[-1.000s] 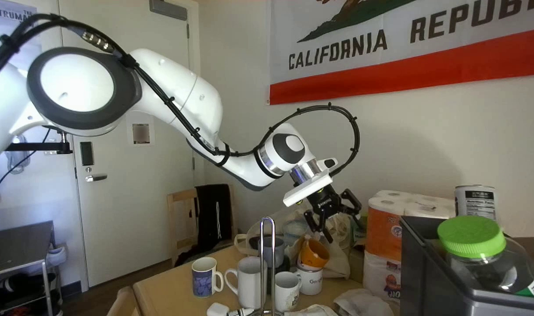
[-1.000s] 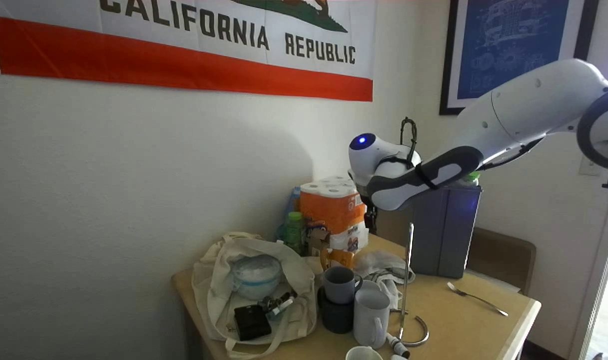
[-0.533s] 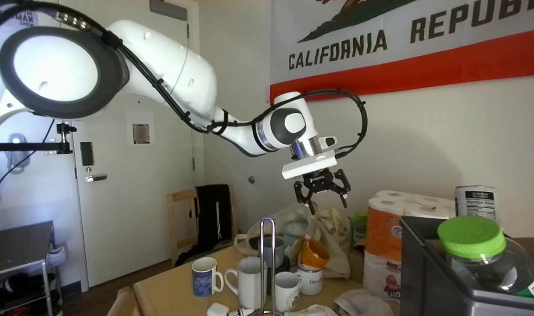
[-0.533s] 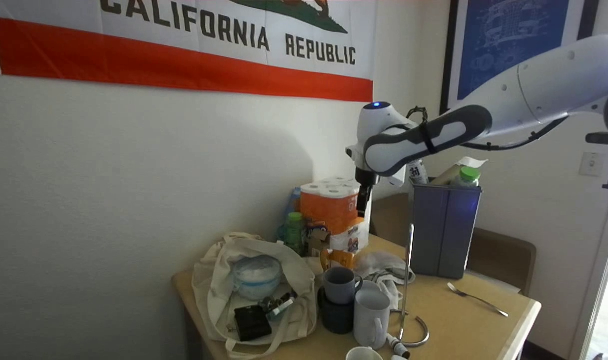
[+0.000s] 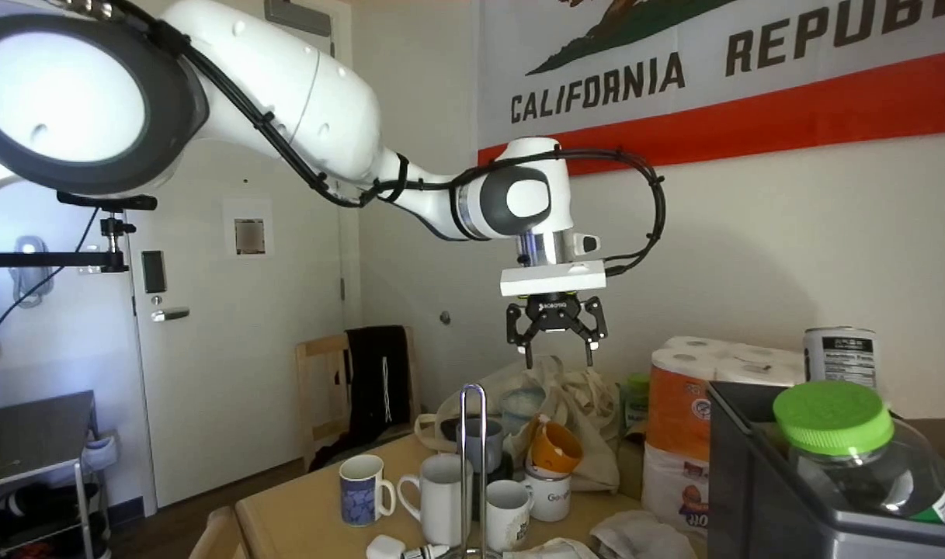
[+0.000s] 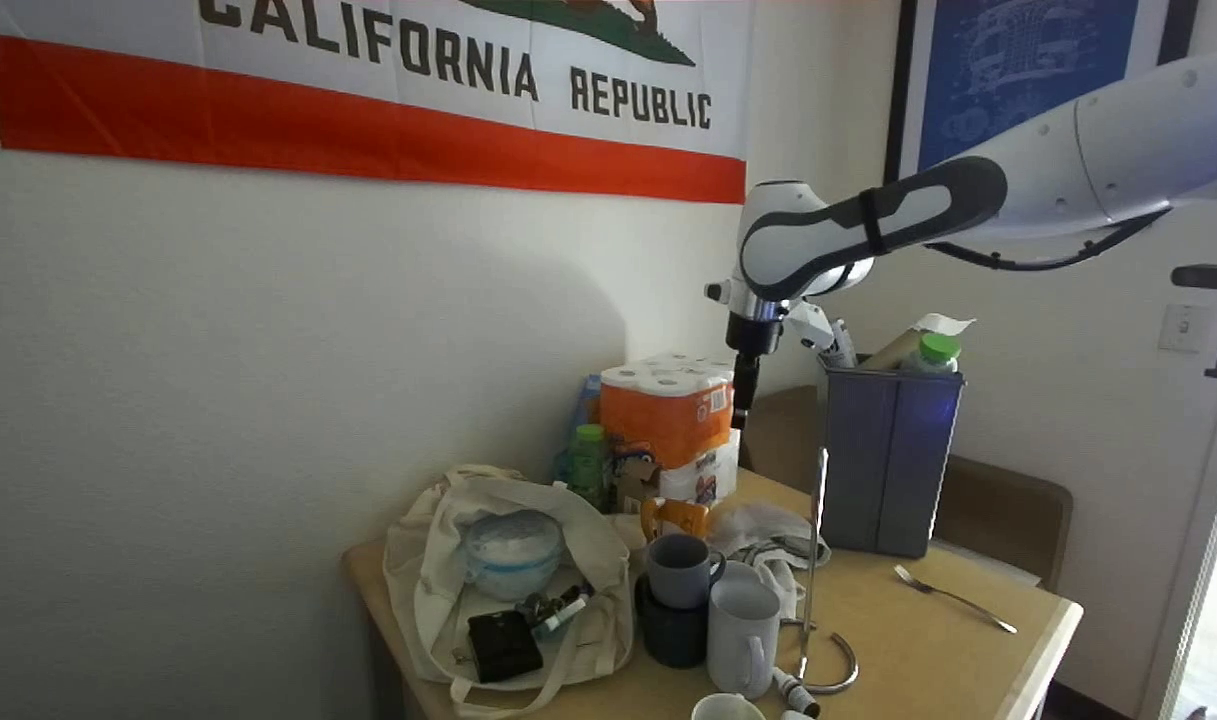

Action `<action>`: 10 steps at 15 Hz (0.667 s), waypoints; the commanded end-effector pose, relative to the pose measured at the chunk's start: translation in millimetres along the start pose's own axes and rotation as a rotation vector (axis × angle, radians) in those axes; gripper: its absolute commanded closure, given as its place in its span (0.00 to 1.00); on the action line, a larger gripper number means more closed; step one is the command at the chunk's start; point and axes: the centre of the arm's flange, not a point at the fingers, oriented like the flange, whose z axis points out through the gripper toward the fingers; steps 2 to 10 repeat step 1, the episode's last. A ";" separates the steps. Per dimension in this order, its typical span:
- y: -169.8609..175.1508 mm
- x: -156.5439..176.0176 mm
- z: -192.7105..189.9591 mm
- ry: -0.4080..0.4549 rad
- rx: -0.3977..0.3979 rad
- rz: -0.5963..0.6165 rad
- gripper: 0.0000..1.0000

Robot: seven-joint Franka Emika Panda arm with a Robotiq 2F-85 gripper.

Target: Use the towel to wipe the inside of the light gray mug

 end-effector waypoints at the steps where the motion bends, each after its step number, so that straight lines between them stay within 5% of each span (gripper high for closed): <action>1: -11.2 3.2 -6.0 -0.029 0.044 -0.065 0.00; 10: -11.2 3.2 -6.0 -0.029 0.044 -0.065 0.00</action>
